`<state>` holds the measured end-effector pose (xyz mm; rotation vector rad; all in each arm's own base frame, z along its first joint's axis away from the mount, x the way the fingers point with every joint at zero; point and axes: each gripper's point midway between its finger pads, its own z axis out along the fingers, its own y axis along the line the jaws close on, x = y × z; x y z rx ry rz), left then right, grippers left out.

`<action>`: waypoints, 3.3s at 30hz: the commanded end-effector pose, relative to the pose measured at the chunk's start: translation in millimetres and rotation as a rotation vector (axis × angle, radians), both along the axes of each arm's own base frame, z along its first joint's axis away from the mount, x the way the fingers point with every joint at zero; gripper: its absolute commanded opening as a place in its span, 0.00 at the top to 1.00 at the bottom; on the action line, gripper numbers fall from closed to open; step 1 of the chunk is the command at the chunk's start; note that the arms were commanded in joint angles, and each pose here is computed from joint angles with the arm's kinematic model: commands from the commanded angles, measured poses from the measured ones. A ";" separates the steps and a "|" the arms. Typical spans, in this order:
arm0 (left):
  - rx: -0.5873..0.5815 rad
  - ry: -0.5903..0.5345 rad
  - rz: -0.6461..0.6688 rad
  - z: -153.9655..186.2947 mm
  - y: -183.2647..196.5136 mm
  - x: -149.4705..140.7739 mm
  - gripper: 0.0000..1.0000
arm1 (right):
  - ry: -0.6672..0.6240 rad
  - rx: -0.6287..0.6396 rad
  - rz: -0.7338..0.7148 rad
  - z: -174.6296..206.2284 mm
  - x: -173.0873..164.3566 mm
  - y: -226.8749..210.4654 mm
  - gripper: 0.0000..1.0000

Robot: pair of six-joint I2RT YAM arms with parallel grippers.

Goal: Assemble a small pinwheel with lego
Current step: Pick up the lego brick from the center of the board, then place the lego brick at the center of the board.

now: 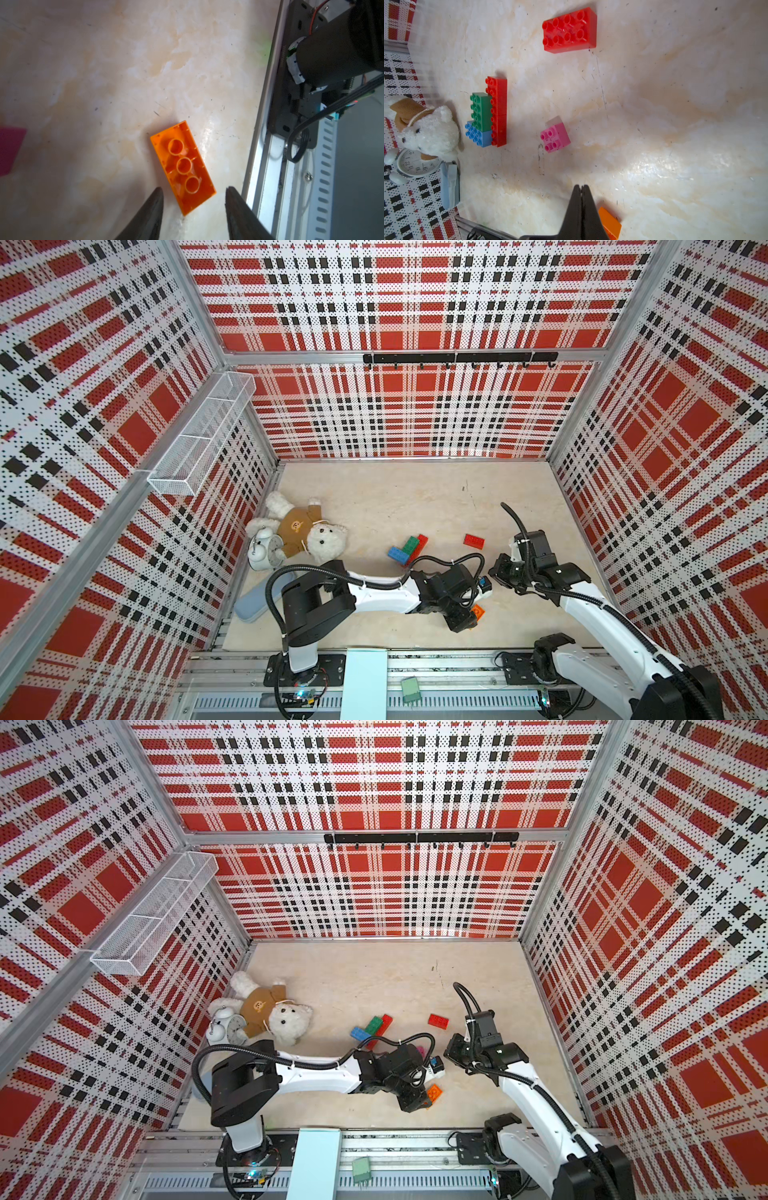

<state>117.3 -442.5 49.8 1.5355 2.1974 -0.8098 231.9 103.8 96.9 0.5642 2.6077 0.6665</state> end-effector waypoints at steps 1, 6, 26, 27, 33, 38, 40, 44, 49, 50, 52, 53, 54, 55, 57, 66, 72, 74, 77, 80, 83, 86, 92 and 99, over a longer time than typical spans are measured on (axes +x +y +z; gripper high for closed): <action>0.080 -0.037 -0.028 -13.0 1.9 -1.3 0.49 | -0.062 0.028 -0.043 16.8 12.4 -6.6 0.91; 0.155 -0.101 -0.021 -23.8 6.4 0.7 0.48 | -0.090 0.108 -0.090 22.4 16.0 -19.7 0.84; -0.049 -0.049 0.136 20.5 1.2 44.8 0.74 | -0.205 0.181 -0.037 47.9 37.0 -18.0 0.81; -0.105 -0.007 0.157 31.7 2.3 49.8 0.74 | -0.224 0.192 -0.023 53.6 39.7 -15.5 0.80; -0.613 0.203 0.321 141.4 34.9 99.8 0.74 | -0.470 0.337 0.107 110.2 50.2 8.6 0.52; -0.849 0.248 0.319 211.5 56.3 114.9 0.73 | -0.664 0.504 0.247 146.3 47.2 42.3 0.28; -0.944 0.294 0.327 230.2 62.5 122.4 0.73 | -0.706 0.508 0.328 155.9 41.4 60.8 0.25; -1.103 0.390 0.317 254.3 73.0 131.5 0.74 | -0.837 0.598 0.423 186.5 30.1 81.3 0.21; -1.168 0.471 0.304 253.5 76.0 135.8 0.76 | -0.917 0.703 0.457 206.8 28.4 88.3 0.16; -1.167 0.478 0.304 251.5 75.7 134.9 0.76 | -0.927 0.724 0.468 210.7 28.5 89.9 0.16; -1.159 0.486 0.299 248.8 74.2 132.4 0.76 | -0.932 0.761 0.477 215.7 30.9 93.8 0.16; -1.161 0.487 0.294 249.5 74.0 130.6 0.76 | -0.923 0.764 0.483 215.2 33.8 96.3 0.18; -1.159 0.488 0.291 248.9 73.3 128.7 0.76 | -0.911 0.759 0.481 212.7 37.8 98.0 0.20; -1.157 0.491 0.289 248.3 72.4 127.4 0.76 | -0.905 0.753 0.481 211.0 40.5 99.8 0.22; -1.151 0.501 0.290 245.3 70.7 125.8 0.76 | -0.903 0.750 0.483 210.5 43.4 102.2 0.24; -1.136 0.519 0.284 236.7 63.3 124.8 0.76 | -0.892 0.790 0.516 216.5 42.7 117.6 0.33; -1.128 0.527 0.284 231.0 60.9 124.8 0.76 | -0.895 0.781 0.515 217.6 41.3 119.5 0.37; -1.131 0.522 0.291 230.8 62.5 126.0 0.75 | -0.890 0.768 0.502 215.7 41.7 118.1 0.40; -1.131 0.518 0.300 229.6 65.1 127.4 0.75 | -0.882 0.754 0.489 213.1 42.1 116.5 0.42; -1.130 0.519 0.300 229.4 65.4 127.2 0.75 | -0.879 0.752 0.488 212.1 41.1 116.3 0.44; -1.128 0.517 0.303 228.3 65.9 127.5 0.75 | -0.879 0.754 0.482 212.7 41.2 115.8 0.46; -1.126 0.514 0.304 226.8 66.1 128.0 0.75 | -0.871 0.753 0.476 210.7 41.9 115.5 0.47; -1.125 0.510 0.306 225.8 65.8 129.1 0.74 | -0.850 0.743 0.461 204.0 44.8 115.2 0.61; -1.083 0.451 0.316 222.2 66.9 126.1 0.52 | -0.784 0.650 0.429 190.1 46.8 110.8 0.86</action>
